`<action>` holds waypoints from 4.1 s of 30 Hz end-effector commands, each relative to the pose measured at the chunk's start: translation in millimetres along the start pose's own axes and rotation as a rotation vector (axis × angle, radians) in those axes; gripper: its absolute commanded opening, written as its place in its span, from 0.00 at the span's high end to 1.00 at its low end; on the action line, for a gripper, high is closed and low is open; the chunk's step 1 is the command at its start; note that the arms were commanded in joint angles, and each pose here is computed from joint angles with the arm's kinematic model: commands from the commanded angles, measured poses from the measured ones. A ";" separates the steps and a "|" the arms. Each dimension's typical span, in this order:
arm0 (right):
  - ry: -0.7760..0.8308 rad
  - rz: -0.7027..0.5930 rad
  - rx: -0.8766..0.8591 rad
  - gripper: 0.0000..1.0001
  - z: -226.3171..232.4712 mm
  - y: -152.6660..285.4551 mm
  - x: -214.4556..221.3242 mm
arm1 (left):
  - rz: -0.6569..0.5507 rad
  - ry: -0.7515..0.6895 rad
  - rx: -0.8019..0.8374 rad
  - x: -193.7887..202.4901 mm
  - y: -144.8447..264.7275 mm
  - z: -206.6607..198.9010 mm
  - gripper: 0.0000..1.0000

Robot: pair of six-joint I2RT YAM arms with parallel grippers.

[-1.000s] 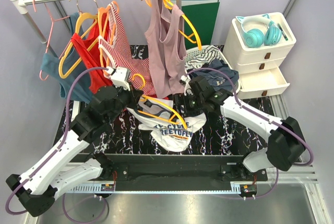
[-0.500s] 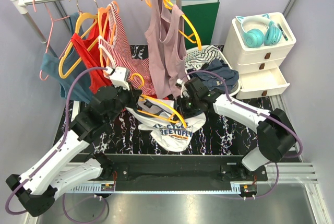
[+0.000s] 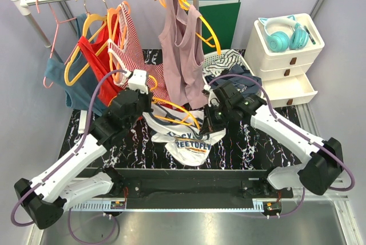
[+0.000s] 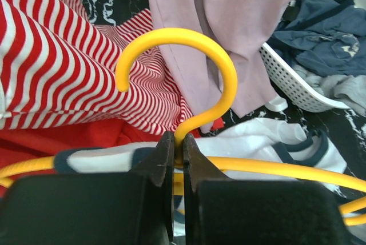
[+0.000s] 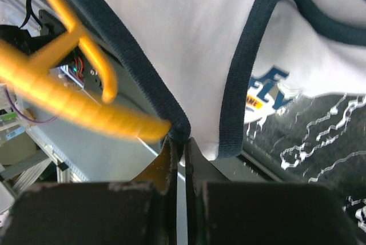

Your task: Place the tank top on the hanger

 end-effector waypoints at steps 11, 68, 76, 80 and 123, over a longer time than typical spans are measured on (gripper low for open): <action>-0.105 0.062 0.079 1.00 2.4 42.3 14.3 | -0.147 -0.009 0.005 -21.6 -7.3 -2.5 1.00; -0.139 -0.014 -0.027 1.00 20.8 65.8 -45.5 | -0.116 0.126 0.073 -2.6 -20.1 -17.6 1.00; -0.096 -0.020 -0.051 1.00 22.9 51.9 -73.4 | -0.129 0.172 0.102 -9.0 -26.1 -27.4 1.00; -0.065 -0.047 -0.061 1.00 27.5 49.7 -93.5 | -0.119 0.181 0.128 -9.5 -26.5 -33.4 1.00; 0.098 -0.181 -0.067 0.03 89.3 103.3 -115.9 | -0.157 0.170 0.276 -39.2 -4.8 -58.6 1.00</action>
Point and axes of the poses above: each gripper's point midway between its finger pads, its own y axis back along the fingers, its own z axis along the line the jaws close on, x = y × z, the point moved 4 cm from there along y, back along the fingers, and after that the axes turned 6 degrees about y, right-handed, at the moved point
